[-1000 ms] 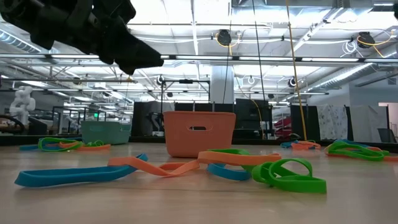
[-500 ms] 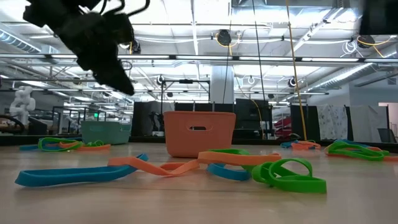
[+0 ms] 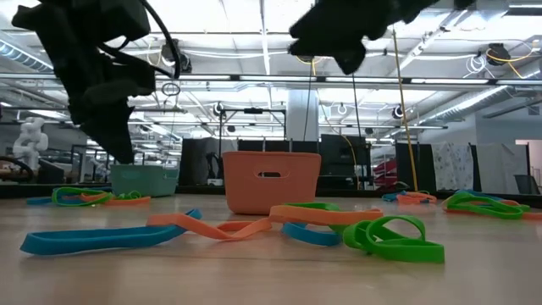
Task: Sort rubber bands into baskets
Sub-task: Put the blue rubber band into the blue bin
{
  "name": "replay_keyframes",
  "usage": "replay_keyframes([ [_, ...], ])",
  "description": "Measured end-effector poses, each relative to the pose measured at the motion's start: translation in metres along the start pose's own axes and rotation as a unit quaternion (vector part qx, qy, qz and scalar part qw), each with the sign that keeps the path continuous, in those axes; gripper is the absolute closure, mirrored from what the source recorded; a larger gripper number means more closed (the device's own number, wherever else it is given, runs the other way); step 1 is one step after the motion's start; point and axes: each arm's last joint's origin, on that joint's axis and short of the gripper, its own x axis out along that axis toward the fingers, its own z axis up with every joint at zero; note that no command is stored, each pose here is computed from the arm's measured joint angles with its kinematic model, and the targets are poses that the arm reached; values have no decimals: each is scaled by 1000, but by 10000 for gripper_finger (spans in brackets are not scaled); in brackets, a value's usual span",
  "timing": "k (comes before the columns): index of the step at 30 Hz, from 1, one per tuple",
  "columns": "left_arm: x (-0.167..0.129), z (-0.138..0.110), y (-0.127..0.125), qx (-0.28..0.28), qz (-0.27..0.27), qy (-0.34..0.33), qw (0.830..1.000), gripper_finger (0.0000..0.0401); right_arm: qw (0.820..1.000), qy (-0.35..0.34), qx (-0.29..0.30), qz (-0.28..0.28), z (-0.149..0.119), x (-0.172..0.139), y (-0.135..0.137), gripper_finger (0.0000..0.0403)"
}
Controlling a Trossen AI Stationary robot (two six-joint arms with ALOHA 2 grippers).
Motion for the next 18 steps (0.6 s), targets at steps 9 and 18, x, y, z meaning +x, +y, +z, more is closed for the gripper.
replay_keyframes([
  [9, 15, -7, 1, -26, 43, 64, 997, 273, 997, -81, -2, 4, -8, 0, -10, 271],
  [18, 30, -9, -1, -33, 60, 97, 993, 273, 997, -71, -29, 0, -11, 1, -11, 271],
])
